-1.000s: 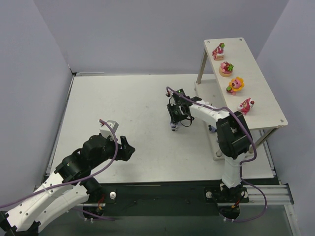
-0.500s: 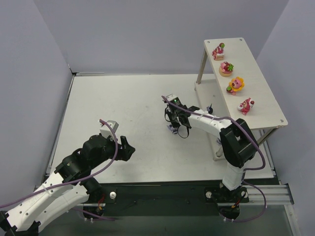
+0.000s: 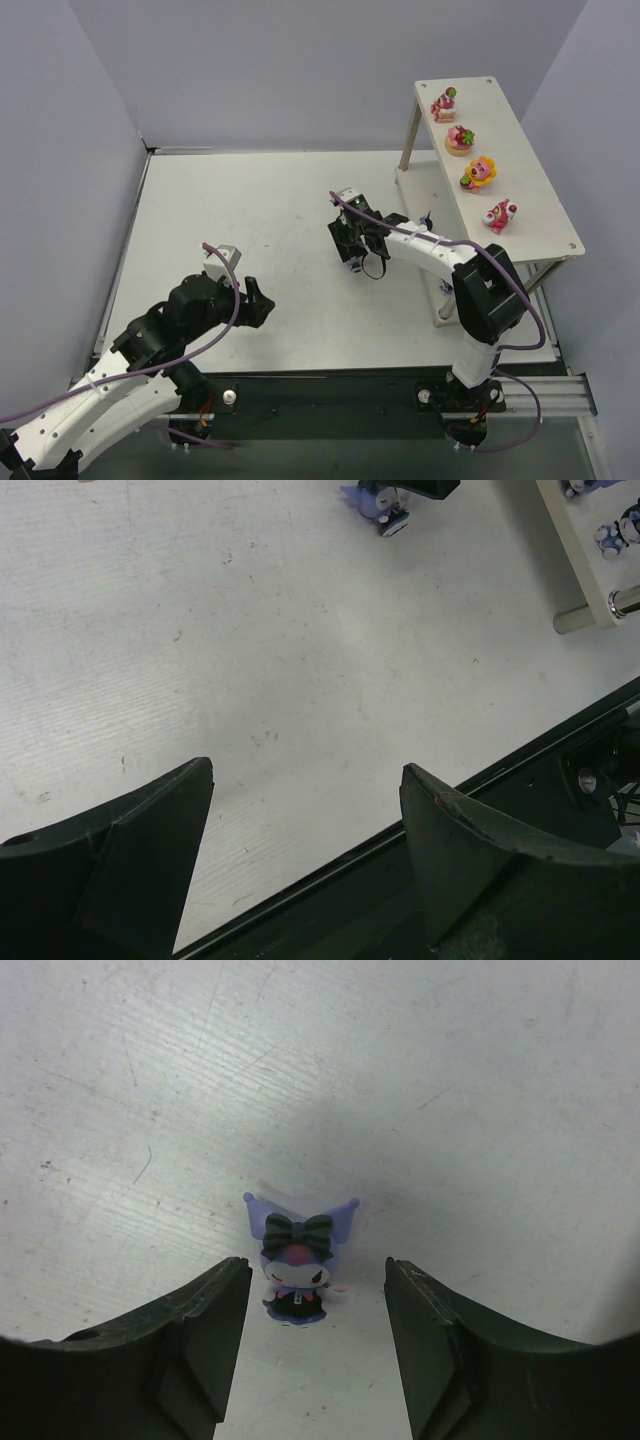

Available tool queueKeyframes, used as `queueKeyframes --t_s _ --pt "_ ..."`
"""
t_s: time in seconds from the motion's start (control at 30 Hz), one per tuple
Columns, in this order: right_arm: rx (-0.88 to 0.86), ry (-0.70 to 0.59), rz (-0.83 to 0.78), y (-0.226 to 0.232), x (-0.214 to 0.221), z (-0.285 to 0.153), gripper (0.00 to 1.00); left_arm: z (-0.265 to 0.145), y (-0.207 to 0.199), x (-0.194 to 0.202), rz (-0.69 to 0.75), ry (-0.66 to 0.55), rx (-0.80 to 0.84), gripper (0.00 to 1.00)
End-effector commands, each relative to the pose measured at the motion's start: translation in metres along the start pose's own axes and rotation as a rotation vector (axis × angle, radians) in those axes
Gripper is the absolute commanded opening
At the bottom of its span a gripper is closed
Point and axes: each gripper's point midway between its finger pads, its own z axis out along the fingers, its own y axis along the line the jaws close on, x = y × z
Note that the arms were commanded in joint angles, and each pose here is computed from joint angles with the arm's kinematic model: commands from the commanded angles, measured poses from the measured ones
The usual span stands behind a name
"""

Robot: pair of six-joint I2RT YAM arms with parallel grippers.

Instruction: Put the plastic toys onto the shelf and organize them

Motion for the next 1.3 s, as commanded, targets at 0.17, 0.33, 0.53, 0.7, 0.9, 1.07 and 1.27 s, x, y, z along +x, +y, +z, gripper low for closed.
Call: queueKeyframes --t_s 0.17,0.33,0.53,0.7,0.9,1.07,1.27 --pt "-0.128 0.099 0.037 0.006 0.002 -0.005 0.57 -0.002 -0.004 -0.008 -0.02 -0.035 0.016 0.85" --pt "-0.172 0.162 0.038 0.007 0.009 -0.001 0.56 -0.002 -0.004 -0.008 -0.022 -0.034 0.015 0.85" --pt "-0.208 0.211 0.035 0.012 0.016 0.004 0.54 -0.002 -0.004 -0.008 -0.02 -0.034 0.018 0.85" --pt "-0.217 0.258 0.038 0.014 0.026 0.014 0.51 -0.002 -0.004 -0.008 -0.021 -0.035 0.017 0.85" --pt "-0.213 0.277 0.054 0.01 0.025 0.023 0.41 -0.002 -0.004 -0.008 -0.021 -0.035 0.019 0.85" --pt "-0.187 0.269 0.06 0.006 0.023 0.025 0.1 -0.002 -0.004 -0.008 -0.021 -0.035 0.017 0.85" --pt "-0.008 0.066 0.049 -0.008 -0.011 0.016 0.0 -0.002 -0.005 -0.009 -0.022 -0.039 0.019 0.86"
